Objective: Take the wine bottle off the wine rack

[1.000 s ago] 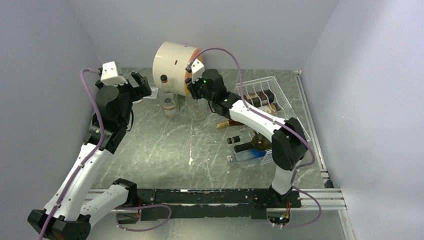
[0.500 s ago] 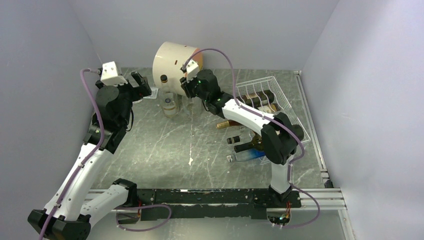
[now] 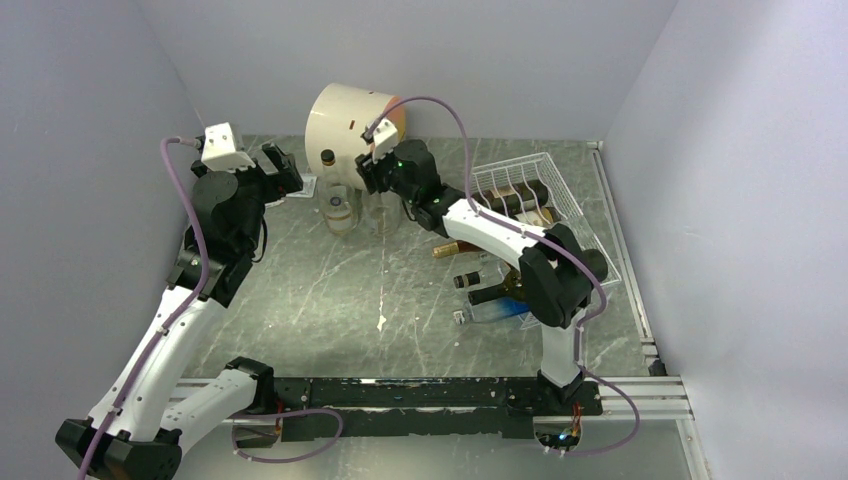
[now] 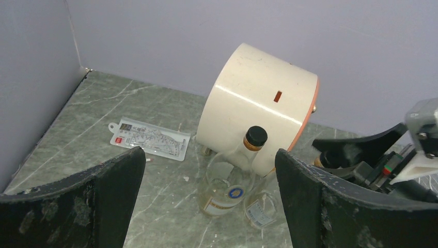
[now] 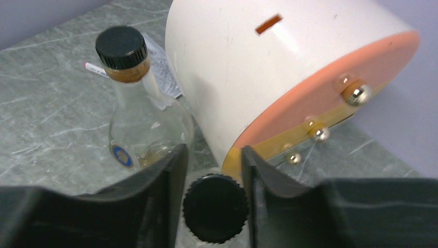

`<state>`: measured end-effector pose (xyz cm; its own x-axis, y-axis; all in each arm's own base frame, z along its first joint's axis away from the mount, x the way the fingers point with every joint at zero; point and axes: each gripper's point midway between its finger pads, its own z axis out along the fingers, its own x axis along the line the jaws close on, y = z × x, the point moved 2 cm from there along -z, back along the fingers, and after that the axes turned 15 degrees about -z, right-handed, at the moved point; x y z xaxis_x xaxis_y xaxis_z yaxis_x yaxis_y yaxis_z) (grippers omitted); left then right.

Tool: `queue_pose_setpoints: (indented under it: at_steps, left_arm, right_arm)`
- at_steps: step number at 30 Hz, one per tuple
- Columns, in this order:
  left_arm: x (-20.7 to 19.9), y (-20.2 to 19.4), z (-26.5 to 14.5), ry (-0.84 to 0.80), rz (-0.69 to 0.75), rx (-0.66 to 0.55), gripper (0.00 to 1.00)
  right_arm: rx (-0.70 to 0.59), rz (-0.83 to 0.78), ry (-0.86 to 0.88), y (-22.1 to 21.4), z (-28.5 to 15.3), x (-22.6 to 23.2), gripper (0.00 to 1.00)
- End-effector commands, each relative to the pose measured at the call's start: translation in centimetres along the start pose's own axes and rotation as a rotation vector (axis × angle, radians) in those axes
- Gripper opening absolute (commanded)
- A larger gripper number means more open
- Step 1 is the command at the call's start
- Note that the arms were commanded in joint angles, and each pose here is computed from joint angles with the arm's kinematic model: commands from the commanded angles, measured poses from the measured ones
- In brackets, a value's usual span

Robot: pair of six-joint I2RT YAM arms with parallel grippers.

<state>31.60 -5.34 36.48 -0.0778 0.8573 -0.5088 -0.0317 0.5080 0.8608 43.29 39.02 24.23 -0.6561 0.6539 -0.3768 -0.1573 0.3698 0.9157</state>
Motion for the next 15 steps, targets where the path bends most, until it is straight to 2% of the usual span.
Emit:
queue_pose_setpoints:
  at_steps: [1,6,10,15]
  left_arm:
    - [-0.9,1.4,-0.2,-0.035,-0.024,-0.021,0.99]
    - [-1.1,1.5,-0.2,-0.039,-0.026,-0.017,0.99]
    - [-1.2,1.7,-0.5,-0.051,-0.030,-0.026,0.99]
    - [-1.5,2.0,-0.8,-0.064,-0.044,-0.027,0.99]
  right_arm:
    - [-0.190,-0.014,-0.078,7.6,-1.7,-3.1,0.75]
    - [-0.174,-0.049,-0.043,8.8,-3.9,-3.3,0.98]
    - [-0.136,-0.104,0.057,9.1,-7.9,-2.3,1.00]
    - [-0.032,-0.250,0.200,7.6,-15.6,-0.7,1.00]
